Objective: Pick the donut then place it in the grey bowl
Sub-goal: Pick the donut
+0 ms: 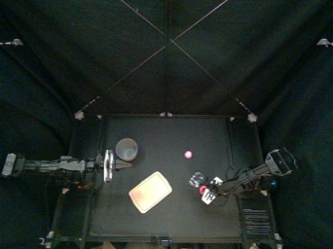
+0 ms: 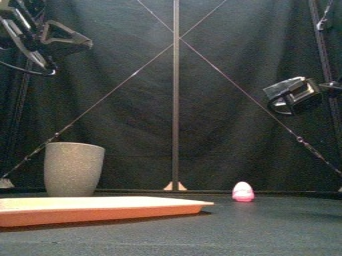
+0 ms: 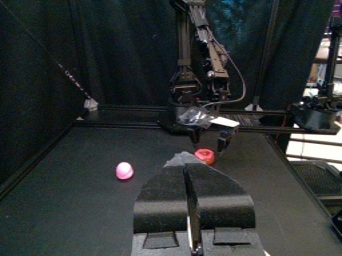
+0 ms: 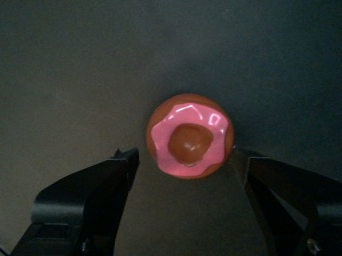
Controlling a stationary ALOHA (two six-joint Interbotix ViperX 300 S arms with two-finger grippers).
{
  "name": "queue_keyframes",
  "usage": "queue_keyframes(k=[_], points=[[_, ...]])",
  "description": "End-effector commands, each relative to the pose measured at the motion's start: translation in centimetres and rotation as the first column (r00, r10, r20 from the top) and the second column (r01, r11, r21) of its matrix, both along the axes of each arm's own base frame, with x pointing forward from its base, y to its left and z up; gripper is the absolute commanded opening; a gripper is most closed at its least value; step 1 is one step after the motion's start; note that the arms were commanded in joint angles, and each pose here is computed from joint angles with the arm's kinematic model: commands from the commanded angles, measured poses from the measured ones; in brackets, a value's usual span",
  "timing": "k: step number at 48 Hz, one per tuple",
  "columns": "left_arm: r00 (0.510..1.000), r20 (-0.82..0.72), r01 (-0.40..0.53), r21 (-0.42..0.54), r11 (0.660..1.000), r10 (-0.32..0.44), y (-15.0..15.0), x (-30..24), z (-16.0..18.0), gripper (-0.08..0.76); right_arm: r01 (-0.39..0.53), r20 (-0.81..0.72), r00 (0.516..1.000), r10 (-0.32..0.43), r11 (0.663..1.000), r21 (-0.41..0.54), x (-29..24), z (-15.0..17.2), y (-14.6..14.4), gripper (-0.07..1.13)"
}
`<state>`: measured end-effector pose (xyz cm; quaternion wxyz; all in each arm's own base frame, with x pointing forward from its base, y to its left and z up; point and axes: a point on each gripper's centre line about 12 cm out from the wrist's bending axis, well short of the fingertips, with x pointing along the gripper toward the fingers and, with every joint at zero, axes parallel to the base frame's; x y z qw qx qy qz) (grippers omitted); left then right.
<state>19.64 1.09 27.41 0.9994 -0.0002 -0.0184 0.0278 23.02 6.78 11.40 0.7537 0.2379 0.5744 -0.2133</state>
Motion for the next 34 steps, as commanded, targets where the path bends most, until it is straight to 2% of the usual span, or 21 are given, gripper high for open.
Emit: queue_keyframes(k=[1, 25, 28, 34], points=[[1.000, 0.018, -0.001, -0.001, 1.000, 0.001, 0.04, 0.16, 0.58, 0.008, 0.007, 0.023, 1.000, -0.007, 1.000, 0.002, 0.64, 0.31, -0.28, 1.06], [1.000, 0.022, -0.003, 0.000, 1.000, 0.003, 0.06, -0.02, 0.51, 0.008, 0.037, 0.007, 0.999, -0.037, 0.999, 0.024, 0.78, -0.12, -0.11, 1.03], [1.000, 0.020, -0.003, 0.000, 1.000, 0.003, 0.06, -0.03, 0.45, 0.008, 0.036, 0.011, 0.999, -0.037, 0.999, 0.026, 0.89, -0.04, -0.07, 0.99], [1.000, 0.017, -0.003, -0.001, 1.000, 0.003, 0.06, -0.09, 0.29, 0.007, 0.028, 0.023, 0.999, -0.029, 0.999, 0.026, 1.16, 0.16, 0.03, 0.80]])
